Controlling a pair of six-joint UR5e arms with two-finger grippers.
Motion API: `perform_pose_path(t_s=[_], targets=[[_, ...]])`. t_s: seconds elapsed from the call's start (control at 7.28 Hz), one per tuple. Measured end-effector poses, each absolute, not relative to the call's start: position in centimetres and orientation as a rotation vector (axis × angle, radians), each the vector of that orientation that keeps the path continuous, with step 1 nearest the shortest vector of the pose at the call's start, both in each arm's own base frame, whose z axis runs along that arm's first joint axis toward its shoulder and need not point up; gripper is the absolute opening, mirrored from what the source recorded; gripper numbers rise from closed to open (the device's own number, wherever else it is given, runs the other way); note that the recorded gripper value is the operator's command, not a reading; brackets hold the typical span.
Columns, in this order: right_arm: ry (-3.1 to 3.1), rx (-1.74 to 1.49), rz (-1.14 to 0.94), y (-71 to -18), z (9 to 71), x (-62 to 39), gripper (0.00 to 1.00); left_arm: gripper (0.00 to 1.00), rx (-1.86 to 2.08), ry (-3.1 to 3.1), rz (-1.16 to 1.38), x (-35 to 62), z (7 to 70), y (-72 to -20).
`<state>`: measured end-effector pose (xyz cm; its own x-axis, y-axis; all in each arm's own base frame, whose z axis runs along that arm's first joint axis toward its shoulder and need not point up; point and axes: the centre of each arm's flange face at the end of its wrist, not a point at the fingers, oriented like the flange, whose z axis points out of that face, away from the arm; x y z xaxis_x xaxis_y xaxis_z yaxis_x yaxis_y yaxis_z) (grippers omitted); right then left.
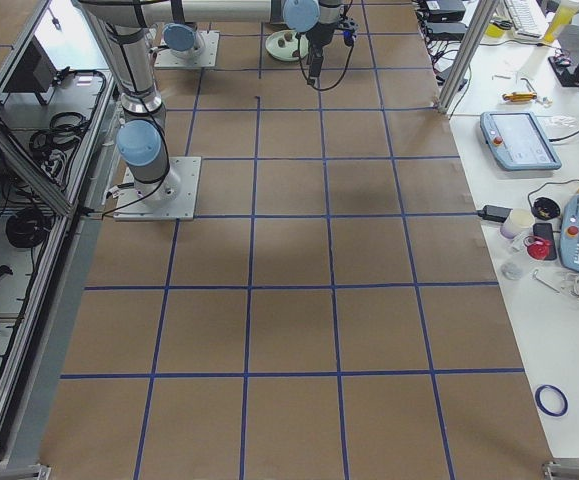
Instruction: Collect all strawberries into plate
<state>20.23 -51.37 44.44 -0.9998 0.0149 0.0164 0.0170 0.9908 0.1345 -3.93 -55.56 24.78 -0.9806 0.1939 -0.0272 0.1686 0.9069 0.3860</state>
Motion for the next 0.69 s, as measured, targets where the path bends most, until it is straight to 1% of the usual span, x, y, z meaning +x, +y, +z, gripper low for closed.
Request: perform_pose_path(t_s=[0.14, 0.41, 0.69], targets=[[-3.117, -0.027, -0.206, -51.3, 44.7, 20.2, 1.0, 1.0, 0.2, 3.006, 0.462, -4.2, 27.3, -56.4], [-3.113, -0.029, -0.184, -51.3, 45.4, 20.1, 1.0, 1.0, 0.022, 3.037, 0.171, -6.1, 34.6, -57.4], [-3.112, -0.033, -0.175, -51.2, 45.7, 20.0, 1.0, 1.0, -0.122, 3.067, 0.015, -9.4, 41.6, -56.0]])
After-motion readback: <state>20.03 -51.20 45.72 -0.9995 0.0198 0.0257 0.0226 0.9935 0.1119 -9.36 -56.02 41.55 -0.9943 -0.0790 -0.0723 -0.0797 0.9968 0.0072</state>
